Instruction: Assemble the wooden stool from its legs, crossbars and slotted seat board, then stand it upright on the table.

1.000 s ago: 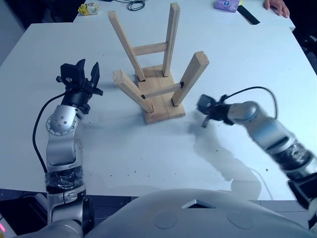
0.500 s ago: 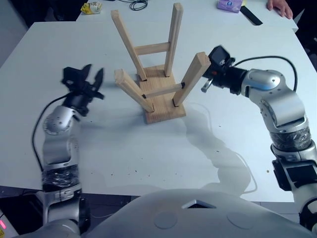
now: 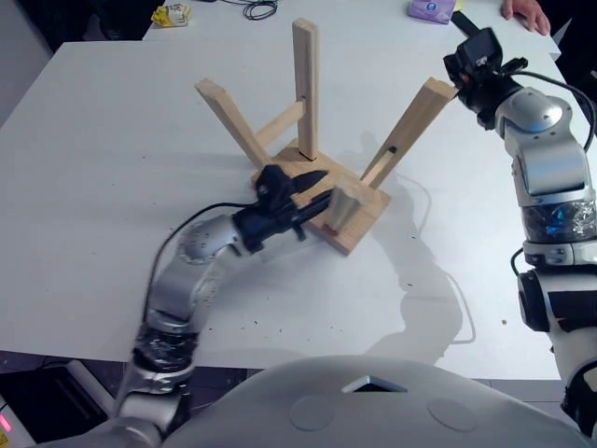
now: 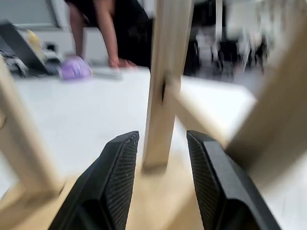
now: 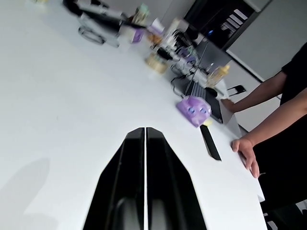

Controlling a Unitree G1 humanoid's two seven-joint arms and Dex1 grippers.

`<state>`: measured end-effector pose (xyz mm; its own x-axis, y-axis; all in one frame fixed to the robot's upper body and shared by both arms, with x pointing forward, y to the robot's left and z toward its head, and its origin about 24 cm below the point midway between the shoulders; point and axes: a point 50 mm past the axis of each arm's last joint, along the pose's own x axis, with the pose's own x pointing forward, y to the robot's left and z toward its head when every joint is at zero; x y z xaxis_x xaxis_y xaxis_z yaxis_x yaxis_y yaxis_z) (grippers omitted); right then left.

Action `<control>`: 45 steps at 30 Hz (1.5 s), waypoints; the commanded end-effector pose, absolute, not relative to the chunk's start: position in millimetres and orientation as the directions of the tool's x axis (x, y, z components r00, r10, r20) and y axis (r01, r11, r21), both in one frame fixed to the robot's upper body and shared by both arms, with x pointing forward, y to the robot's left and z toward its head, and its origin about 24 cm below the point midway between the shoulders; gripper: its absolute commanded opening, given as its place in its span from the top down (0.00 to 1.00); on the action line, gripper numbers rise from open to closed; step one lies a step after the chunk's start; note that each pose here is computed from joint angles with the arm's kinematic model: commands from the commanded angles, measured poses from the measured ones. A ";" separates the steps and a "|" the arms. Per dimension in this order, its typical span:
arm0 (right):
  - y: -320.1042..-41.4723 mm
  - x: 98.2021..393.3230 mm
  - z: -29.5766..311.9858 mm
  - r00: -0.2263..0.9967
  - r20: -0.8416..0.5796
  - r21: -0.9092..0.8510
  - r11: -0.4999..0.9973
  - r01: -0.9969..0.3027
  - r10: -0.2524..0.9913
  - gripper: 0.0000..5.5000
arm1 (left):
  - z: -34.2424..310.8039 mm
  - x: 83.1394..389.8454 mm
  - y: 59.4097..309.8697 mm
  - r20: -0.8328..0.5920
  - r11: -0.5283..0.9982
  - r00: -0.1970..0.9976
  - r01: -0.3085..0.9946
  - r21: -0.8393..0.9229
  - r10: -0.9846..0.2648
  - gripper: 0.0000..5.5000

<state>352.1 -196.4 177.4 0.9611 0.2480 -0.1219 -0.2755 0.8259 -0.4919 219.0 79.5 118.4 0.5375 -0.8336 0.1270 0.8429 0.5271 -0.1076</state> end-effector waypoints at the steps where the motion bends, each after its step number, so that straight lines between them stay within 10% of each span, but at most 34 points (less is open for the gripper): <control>1: -194.2 356.3 181.9 0.977 -0.068 -0.469 0.858 -0.212 0.204 0.99 | 157.7 215.8 28.7 0.310 0.405 0.444 0.895 -0.184 -0.841 0.66; 8: -212.8 358.3 183.3 0.996 0.006 -0.445 0.893 -0.074 0.085 0.99 | 198.8 222.7 74.7 0.359 0.614 0.591 0.787 -0.060 -0.722 0.66; 15: -227.5 336.6 158.5 0.999 -0.050 -0.433 0.901 -0.040 0.021 0.99 | 337.6 226.1 197.9 0.678 0.955 0.674 0.232 0.184 -0.295 0.66; 21: -218.1 302.9 128.0 0.989 -0.146 -0.385 0.921 -0.059 0.002 0.99 | 229.6 240.1 273.2 0.205 0.930 0.976 -0.005 0.368 -0.076 0.66; 25: -199.7 281.5 100.7 0.963 -0.270 -0.367 0.927 -0.082 -0.021 0.99 | 112.5 232.2 253.9 -0.147 0.939 0.974 0.207 0.275 -0.172 0.66; 29: -180.0 262.1 89.8 0.925 -0.380 -0.347 0.922 -0.171 0.028 0.99 | 68.8 233.4 223.6 -0.225 0.937 0.938 0.305 0.174 -0.263 0.66; 39: -205.2 238.1 68.8 0.837 -0.543 -0.438 0.871 -0.221 -0.060 0.99 | 77.9 202.6 138.3 -0.103 0.788 0.782 0.615 -0.033 -0.615 0.66; 45: -207.7 254.1 51.0 0.826 -0.562 -0.449 0.850 -0.274 -0.030 0.99 | 73.2 192.9 135.8 -0.133 0.801 0.791 0.597 -0.052 -0.598 0.66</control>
